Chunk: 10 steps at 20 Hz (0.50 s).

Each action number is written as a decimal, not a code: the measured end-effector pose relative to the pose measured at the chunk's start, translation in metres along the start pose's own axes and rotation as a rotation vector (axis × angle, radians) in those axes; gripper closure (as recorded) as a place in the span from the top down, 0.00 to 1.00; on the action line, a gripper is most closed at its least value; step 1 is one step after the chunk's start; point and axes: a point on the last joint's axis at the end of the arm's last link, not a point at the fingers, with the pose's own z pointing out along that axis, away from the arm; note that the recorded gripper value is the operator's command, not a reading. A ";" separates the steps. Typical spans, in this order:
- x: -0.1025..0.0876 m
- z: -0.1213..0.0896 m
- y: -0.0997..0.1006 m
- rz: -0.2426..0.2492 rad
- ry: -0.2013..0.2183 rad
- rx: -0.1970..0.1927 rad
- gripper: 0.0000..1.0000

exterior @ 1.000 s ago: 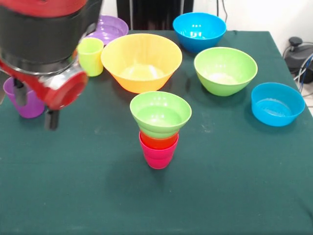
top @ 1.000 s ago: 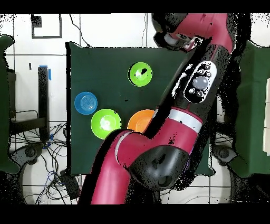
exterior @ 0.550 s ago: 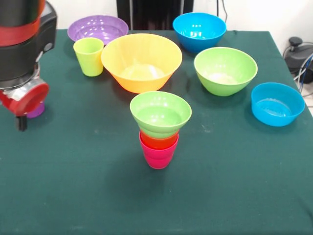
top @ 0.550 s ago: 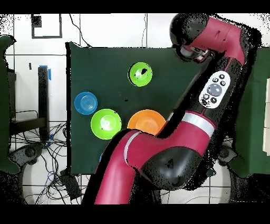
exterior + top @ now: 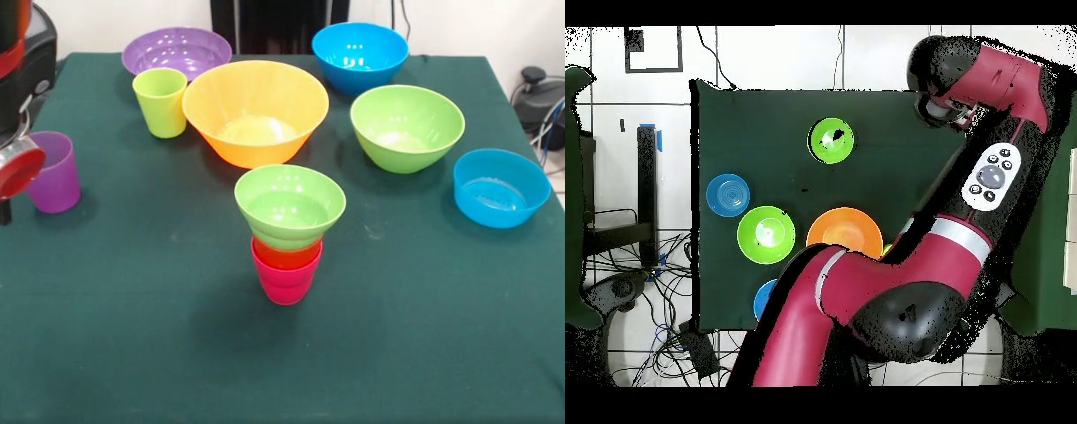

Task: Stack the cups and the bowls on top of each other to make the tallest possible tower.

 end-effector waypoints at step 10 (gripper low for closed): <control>0.008 0.005 0.006 0.007 0.044 -0.048 1.00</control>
